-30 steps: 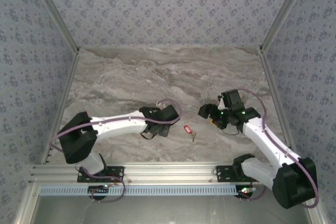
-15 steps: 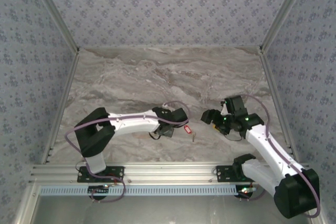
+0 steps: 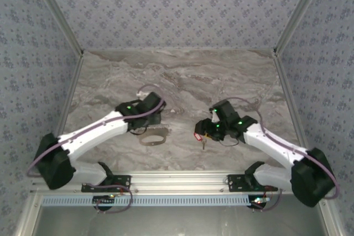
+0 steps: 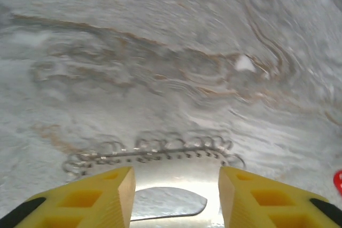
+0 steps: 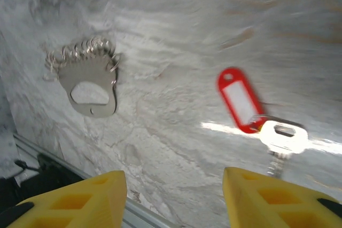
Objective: Put the keys on the keyring
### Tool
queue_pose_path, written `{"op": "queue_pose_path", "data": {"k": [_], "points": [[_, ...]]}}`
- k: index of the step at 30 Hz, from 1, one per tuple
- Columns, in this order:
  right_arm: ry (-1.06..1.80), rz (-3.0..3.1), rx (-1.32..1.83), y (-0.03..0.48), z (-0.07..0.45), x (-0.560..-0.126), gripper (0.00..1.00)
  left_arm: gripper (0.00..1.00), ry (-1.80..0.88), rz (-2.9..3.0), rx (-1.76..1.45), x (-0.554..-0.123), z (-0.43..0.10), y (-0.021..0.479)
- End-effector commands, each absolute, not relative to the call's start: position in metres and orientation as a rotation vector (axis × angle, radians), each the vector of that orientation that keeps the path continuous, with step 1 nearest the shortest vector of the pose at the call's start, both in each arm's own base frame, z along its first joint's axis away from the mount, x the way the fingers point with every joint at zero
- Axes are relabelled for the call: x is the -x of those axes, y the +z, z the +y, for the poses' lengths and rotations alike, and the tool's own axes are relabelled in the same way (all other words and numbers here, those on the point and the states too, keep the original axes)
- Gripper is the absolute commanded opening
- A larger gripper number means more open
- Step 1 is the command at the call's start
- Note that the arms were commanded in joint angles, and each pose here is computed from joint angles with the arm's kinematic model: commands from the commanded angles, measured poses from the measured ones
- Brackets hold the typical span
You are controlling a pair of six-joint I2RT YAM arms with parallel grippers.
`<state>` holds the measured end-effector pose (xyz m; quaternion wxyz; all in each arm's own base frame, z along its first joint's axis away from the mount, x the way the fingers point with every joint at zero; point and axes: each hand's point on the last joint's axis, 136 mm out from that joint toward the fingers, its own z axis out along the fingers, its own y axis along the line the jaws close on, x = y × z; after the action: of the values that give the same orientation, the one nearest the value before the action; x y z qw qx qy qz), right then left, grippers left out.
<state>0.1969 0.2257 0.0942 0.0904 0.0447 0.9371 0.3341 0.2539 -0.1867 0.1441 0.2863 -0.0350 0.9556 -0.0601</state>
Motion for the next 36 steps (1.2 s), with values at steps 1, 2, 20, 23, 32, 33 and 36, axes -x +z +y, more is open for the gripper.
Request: {"op": "queue_pose_path", "data": {"k": [1, 2, 20, 23, 32, 33, 36], "points": [[1.013, 2.719, -0.032, 0.103, 0.258, -0.214, 0.47, 0.48, -0.202, 2.571, 0.154, -0.249, -0.162, 0.141], [1.005, 2.728, 0.0, 0.099, 0.265, -0.214, 0.47, 0.5, -0.214, 2.568, 0.177, -0.25, -0.156, 0.141], [1.062, 2.808, 0.05, 0.04, 0.354, -0.218, 0.42, 0.64, -0.301, 2.582, 0.341, -0.261, -0.124, 0.133], [1.065, 2.814, 0.046, 0.036, 0.357, -0.218, 0.41, 0.64, -0.298, 2.583, 0.345, -0.259, -0.122, 0.132], [1.069, 2.84, -0.008, 0.025, 0.357, -0.221, 0.35, 0.65, -0.302, 2.584, 0.359, -0.253, -0.117, 0.129], [1.068, 2.841, -0.013, 0.024, 0.356, -0.222, 0.34, 0.65, -0.304, 2.583, 0.36, -0.253, -0.117, 0.129], [1.074, 2.844, -0.017, 0.023, 0.357, -0.223, 0.32, 0.65, -0.302, 2.581, 0.364, -0.252, -0.114, 0.129]]}}
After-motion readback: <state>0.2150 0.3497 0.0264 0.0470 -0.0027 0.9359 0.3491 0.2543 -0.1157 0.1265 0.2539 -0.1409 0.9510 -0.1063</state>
